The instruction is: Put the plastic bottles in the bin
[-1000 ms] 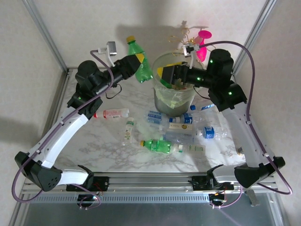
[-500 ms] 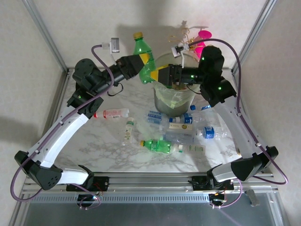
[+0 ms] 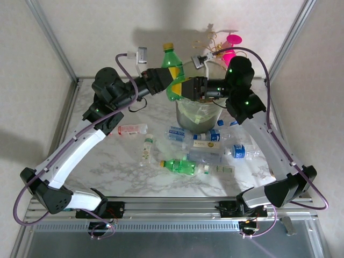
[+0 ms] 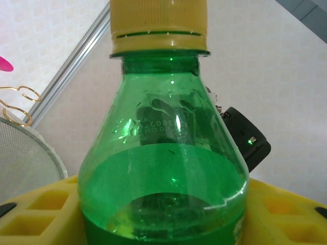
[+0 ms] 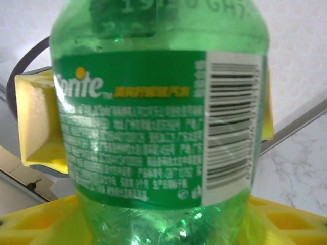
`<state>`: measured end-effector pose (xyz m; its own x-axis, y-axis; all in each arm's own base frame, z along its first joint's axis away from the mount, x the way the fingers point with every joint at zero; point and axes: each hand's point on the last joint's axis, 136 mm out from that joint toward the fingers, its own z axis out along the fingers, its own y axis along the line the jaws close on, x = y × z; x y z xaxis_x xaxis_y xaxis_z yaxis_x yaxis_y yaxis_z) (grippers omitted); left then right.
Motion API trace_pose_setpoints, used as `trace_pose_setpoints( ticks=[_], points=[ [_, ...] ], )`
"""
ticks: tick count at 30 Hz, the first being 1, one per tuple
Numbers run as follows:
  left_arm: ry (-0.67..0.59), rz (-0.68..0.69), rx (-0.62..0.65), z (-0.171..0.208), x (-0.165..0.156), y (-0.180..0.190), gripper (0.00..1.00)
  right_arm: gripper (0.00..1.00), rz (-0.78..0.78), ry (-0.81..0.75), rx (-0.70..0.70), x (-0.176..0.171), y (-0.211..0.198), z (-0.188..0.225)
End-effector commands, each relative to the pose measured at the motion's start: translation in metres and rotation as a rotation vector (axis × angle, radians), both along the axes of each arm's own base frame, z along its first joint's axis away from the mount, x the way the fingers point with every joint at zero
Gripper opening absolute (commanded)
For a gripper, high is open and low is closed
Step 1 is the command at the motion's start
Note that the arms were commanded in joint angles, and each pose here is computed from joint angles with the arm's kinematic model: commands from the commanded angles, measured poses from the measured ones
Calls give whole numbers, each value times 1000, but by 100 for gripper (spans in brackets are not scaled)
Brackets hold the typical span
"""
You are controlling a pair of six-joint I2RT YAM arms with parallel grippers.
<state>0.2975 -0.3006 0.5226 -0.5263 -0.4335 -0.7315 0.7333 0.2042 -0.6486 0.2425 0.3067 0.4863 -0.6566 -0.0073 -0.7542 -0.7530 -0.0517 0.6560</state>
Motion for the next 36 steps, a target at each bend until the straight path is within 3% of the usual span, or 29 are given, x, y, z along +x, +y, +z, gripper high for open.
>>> trace_pose_setpoints(
  ticks=[1, 8, 12, 16, 20, 25, 30, 36],
  points=[
    [-75, -58, -24, 21, -22, -6, 52, 63, 0, 10, 6, 1, 1, -3],
    [-80, -40, -19, 20, -22, -4, 57, 48, -44, 2, -5, 6, -4, -4],
    [-82, 4, -10, 23, -18, 0, 77, 48, -97, -6, -7, 11, -13, -2],
    [-61, 183, -18, 29, 0, 29, 89, 48, -240, -3, -54, 32, -32, -7],
    [-58, 387, -7, 32, 12, 70, 91, 47, -530, 27, -166, 80, -75, -22],
    [-33, 532, 89, 12, 20, 100, 91, 44, -882, 117, -465, 132, -122, -73],
    [-8, 502, 153, -13, 14, 98, 91, 43, -986, 176, -682, 157, -143, -116],
    [51, 519, 167, -43, 9, 106, 91, 43, -980, 266, -798, 167, -137, -153]
  ],
)
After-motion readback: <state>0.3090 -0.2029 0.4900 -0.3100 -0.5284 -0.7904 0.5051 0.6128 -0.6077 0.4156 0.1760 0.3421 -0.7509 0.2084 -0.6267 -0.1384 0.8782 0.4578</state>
